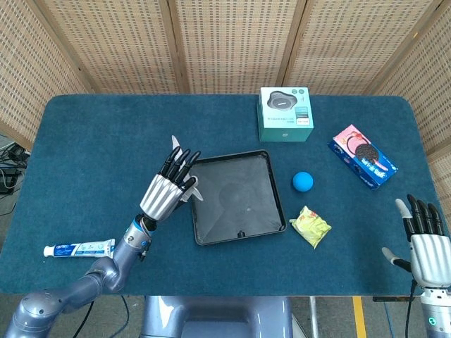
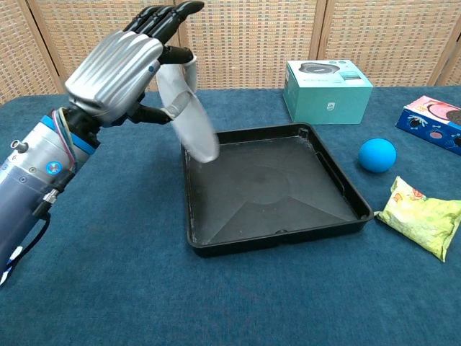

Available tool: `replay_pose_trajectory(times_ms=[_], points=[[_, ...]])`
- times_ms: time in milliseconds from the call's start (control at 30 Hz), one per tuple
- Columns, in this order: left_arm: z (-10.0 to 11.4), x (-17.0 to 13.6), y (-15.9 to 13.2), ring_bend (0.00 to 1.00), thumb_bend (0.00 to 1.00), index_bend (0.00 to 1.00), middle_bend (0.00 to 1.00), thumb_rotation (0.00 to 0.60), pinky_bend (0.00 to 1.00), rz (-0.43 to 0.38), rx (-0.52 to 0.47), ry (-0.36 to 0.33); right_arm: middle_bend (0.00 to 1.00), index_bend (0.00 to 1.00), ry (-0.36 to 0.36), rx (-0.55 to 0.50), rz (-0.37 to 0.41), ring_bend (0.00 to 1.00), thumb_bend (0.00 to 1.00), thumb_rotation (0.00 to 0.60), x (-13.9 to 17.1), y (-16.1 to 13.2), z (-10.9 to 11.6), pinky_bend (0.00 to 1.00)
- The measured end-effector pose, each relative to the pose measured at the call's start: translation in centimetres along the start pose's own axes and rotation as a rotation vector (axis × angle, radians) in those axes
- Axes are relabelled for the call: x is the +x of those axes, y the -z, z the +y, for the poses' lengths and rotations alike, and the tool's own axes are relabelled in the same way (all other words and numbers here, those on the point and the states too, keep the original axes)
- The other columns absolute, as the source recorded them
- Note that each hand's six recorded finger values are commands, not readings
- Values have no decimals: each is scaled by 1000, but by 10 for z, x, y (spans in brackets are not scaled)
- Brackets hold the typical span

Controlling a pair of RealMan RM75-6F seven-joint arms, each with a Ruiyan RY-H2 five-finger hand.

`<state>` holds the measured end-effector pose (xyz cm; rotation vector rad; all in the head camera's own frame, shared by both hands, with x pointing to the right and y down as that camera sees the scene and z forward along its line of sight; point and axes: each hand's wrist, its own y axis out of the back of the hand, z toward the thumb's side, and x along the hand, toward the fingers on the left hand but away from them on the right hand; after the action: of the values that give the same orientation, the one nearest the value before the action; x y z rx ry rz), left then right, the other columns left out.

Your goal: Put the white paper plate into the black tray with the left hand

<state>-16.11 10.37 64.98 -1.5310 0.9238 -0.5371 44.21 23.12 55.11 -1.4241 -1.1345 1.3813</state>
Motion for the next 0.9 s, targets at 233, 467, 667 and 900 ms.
replay_pose_trajectory(times_ms=[233,467,667,900], points=[[-4,13,-15,0,565,802,0,600,0,-25,-28,-16,0,58,7,-4,-23,0,152,600,-2,8,2,0],[-16,17,-29,0,565,803,0,600,0,-44,-46,11,0,57,-1,0,-42,0,152,600,-4,14,0,0],[-29,20,-41,0,565,804,0,600,0,-65,-55,39,0,57,-8,1,-50,0,152,600,-5,16,-2,0],[-42,22,-55,0,565,804,0,600,0,-89,-63,74,0,57,-12,3,-60,0,152,600,-6,20,-4,0]])
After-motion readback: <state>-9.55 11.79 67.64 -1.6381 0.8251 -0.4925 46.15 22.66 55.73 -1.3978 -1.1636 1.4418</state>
